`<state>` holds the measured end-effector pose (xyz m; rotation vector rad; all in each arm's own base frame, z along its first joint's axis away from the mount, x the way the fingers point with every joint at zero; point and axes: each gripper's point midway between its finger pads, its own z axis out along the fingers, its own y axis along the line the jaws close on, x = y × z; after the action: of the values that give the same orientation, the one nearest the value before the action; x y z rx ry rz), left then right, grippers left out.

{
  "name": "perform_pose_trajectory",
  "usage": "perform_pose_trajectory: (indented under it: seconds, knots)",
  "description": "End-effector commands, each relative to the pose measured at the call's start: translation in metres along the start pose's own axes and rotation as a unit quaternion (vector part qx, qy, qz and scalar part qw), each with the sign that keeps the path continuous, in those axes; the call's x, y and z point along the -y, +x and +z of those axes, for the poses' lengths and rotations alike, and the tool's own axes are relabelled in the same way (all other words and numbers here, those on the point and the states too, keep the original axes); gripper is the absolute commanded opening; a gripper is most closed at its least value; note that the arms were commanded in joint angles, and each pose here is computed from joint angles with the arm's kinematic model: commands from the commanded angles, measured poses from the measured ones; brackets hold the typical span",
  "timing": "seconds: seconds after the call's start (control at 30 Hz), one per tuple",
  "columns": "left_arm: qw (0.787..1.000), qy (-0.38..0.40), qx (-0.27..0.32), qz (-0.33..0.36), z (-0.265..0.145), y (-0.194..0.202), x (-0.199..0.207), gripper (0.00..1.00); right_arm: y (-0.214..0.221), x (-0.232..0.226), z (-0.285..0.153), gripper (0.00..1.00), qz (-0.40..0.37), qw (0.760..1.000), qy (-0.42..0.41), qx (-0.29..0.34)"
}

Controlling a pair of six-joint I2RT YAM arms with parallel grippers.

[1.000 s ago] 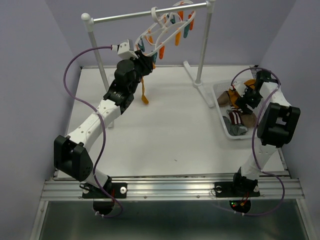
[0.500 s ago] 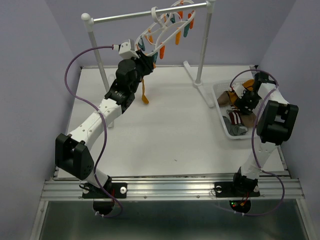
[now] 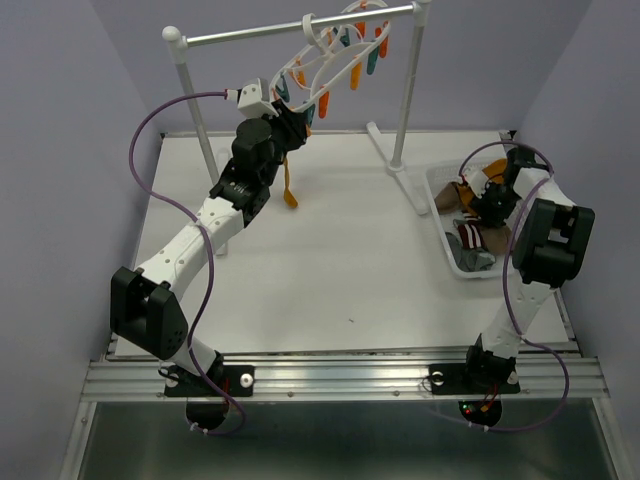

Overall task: Clip the socks to the hanger
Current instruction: Pick up the sock from the bin.

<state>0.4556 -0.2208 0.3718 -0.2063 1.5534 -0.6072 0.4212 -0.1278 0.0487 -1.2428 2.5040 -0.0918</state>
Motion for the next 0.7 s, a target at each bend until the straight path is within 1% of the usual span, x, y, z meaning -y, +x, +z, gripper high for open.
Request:
perform_pose_trajectory:
  seconds: [0.0, 0.07, 0.1, 0.17, 0.2, 0.23, 0.3, 0.47, 0.5, 0.57, 0.6, 0.63, 0.67]
  knots:
    - [1.0, -0.01, -0.002, 0.013, -0.001, -0.002, 0.0, 0.0, 0.004, 0.005, 0.004, 0.38, 0.008, 1.0, 0.011, -0.001]
    - [1.0, -0.011, -0.001, 0.013, -0.002, -0.003, -0.001, 0.0, 0.004, 0.005, 0.004, 0.31, 0.01, 1.0, 0.011, -0.001]
    - [1.0, -0.011, -0.001, 0.013, -0.002, -0.002, -0.001, 0.0, 0.003, 0.005, 0.003, 0.24, 0.011, 1.0, 0.013, -0.001]
    - [1.0, -0.013, 0.0, 0.012, -0.001, -0.003, -0.001, 0.0, 0.001, 0.008, -0.001, 0.17, 0.012, 1.0, 0.017, 0.004]
    - [1.0, -0.013, -0.002, 0.013, -0.001, -0.001, -0.002, 0.0, -0.001, 0.009, -0.004, 0.09, 0.013, 1.0, 0.02, 0.007]
    - [1.0, -0.011, -0.001, 0.012, -0.001, -0.002, -0.001, 0.0, -0.006, 0.012, -0.012, 0.07, 0.022, 0.999, 0.027, 0.015]
    - [1.0, -0.009, -0.003, 0.012, 0.0, -0.001, 0.001, 0.0, -0.017, 0.015, -0.027, 0.07, 0.025, 0.998, 0.033, 0.036]
    - [1.0, -0.002, -0.005, 0.007, 0.002, -0.003, 0.005, 0.0, -0.052, 0.015, -0.085, 0.07, 0.041, 0.993, 0.052, 0.097]
    - [1.0, 0.0, -0.007, 0.005, 0.002, -0.002, 0.006, 0.0, -0.067, 0.01, -0.104, 0.07, 0.03, 0.991, 0.057, 0.116]
    - [1.0, 0.013, -0.011, 0.002, 0.001, -0.002, 0.011, 0.0, -0.079, 0.0, -0.121, 0.07, 0.023, 0.99, 0.053, 0.129]
    - [1.0, 0.015, -0.014, -0.001, 0.001, 0.0, 0.012, 0.0, -0.088, -0.001, -0.138, 0.07, 0.021, 0.988, 0.065, 0.141]
    - [1.0, 0.017, -0.015, -0.002, 0.001, 0.0, 0.012, 0.0, -0.095, -0.003, -0.146, 0.08, 0.021, 0.986, 0.069, 0.149]
    - [1.0, 0.023, -0.016, -0.003, -0.001, -0.001, 0.016, 0.0, -0.103, -0.006, -0.155, 0.08, 0.022, 0.983, 0.067, 0.169]
